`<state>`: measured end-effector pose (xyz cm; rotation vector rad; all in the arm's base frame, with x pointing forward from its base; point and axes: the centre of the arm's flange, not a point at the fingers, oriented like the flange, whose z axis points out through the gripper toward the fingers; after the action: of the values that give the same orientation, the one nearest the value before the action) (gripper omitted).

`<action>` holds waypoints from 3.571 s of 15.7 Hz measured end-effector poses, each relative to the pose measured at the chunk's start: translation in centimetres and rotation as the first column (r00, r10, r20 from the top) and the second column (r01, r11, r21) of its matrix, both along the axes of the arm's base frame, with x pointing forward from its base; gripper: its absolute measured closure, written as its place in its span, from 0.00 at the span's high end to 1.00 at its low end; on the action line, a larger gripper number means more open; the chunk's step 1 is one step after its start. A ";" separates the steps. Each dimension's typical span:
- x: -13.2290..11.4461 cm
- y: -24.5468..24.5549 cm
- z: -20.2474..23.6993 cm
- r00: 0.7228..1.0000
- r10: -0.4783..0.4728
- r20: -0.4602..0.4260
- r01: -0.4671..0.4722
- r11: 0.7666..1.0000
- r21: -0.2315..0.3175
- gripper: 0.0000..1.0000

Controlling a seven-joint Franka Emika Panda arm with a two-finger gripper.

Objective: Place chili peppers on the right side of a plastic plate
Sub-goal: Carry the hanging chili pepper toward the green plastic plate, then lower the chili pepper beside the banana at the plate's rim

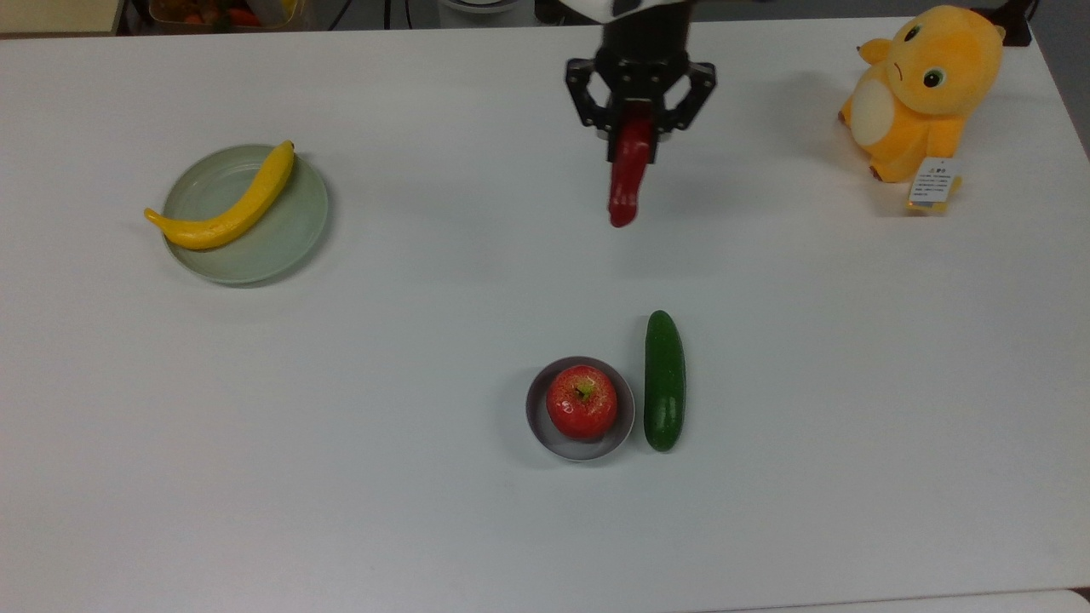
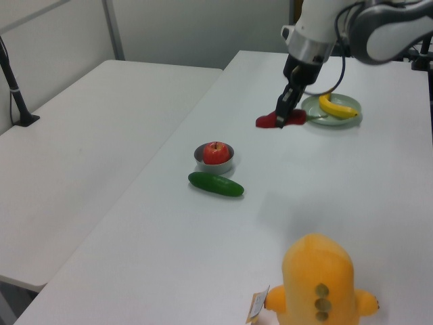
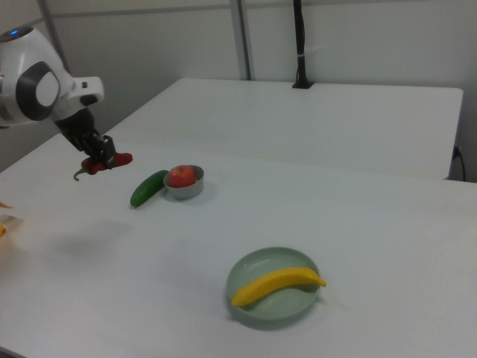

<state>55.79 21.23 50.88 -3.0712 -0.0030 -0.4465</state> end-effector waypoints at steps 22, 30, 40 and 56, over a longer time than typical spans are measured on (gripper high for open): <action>-2.0 -33.9 1.1 0.992 0.055 -0.115 -0.070 0.989 -0.129 0.39; -2.8 -42.3 -1.0 0.993 0.053 -0.110 -0.073 0.981 -0.179 0.39; -2.3 -46.0 -4.8 0.991 0.038 -0.128 -0.064 0.977 -0.204 0.39; 2.8 -52.4 -13.8 0.992 0.078 -0.101 -0.107 0.939 -0.328 0.39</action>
<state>58.62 -31.20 37.13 -3.3995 -0.2452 -0.3381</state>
